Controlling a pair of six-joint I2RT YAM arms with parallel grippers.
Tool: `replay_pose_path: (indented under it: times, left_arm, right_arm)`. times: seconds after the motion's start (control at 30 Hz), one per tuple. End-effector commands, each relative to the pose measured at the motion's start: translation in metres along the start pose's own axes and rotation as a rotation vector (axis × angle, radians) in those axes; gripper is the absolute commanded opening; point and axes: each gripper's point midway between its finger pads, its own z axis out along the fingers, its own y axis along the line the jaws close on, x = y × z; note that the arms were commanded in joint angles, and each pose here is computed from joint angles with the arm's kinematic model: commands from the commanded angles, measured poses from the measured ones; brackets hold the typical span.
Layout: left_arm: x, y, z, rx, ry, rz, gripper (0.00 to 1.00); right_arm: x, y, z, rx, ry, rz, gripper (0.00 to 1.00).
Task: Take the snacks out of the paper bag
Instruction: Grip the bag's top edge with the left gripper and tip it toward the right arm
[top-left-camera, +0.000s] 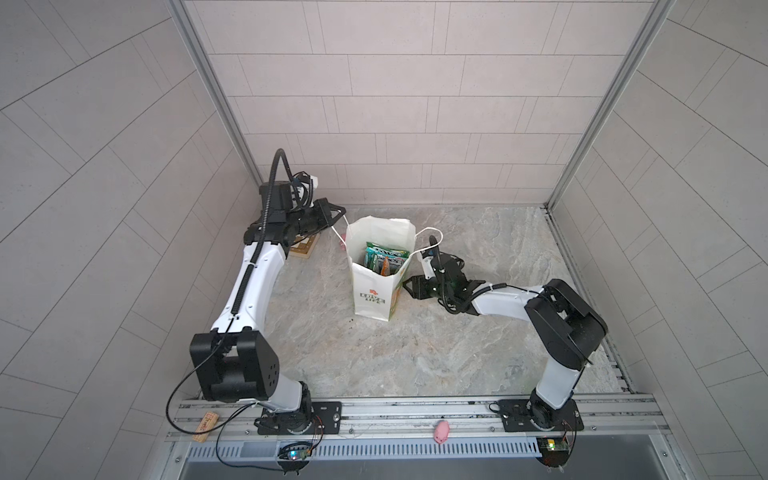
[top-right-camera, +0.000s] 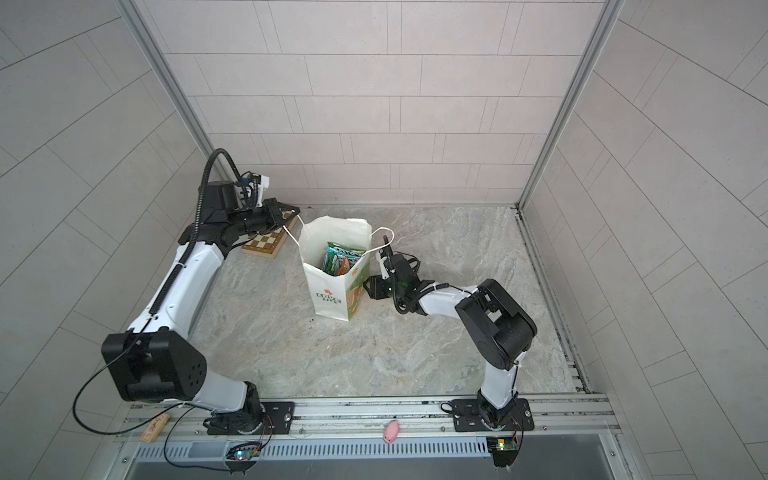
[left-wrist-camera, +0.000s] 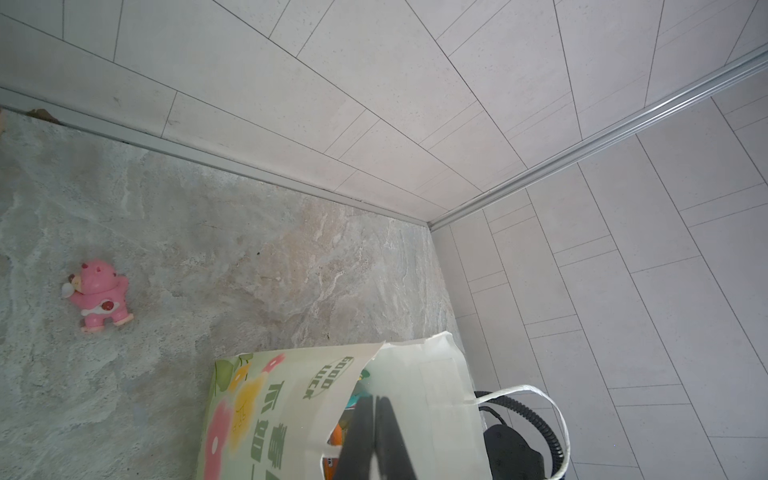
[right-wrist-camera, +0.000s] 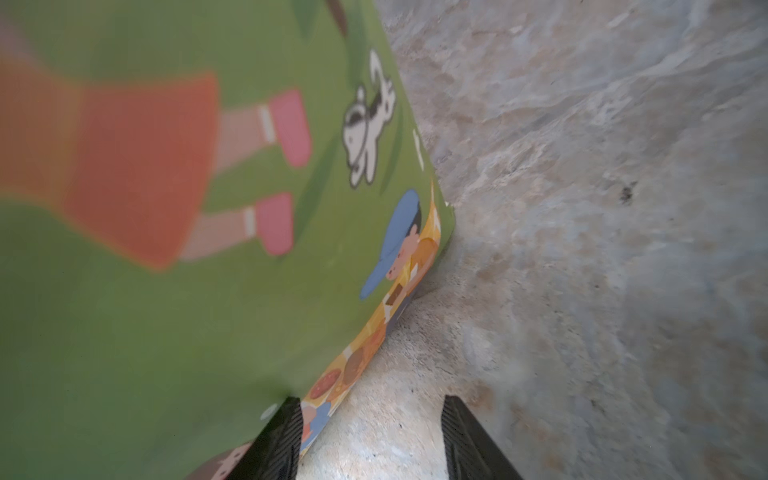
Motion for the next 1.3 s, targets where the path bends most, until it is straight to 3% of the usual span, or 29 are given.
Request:
replay_pose_path:
  times: [0.0, 0.27, 0.7, 0.97, 1.27]
  left_arm:
    - [-0.038, -0.049, -0.013, 0.105, -0.098, 0.163, 0.0]
    - [-0.043, -0.075, 0.003, 0.184, -0.055, 0.18, 0.0]
    - [-0.012, -0.099, 0.027, 0.211, 0.06, 0.257, 0.0]
    - [0.007, -0.095, 0.032, 0.167, 0.101, 0.29, 0.0]
    - [0.023, -0.101, 0.035, 0.176, 0.132, 0.315, 0.0]
  right_arm:
    - [-0.018, 0.015, 0.011, -0.045, -0.076, 0.051, 0.54]
    - [-0.026, 0.037, 0.038, -0.112, -0.116, 0.093, 0.53]
    - [-0.026, 0.064, 0.073, -0.188, -0.137, 0.141, 0.53]
    - [0.007, 0.015, 0.047, -0.044, -0.109, 0.123, 0.58]
    - [0.027, -0.077, -0.025, 0.198, -0.128, 0.187, 0.61]
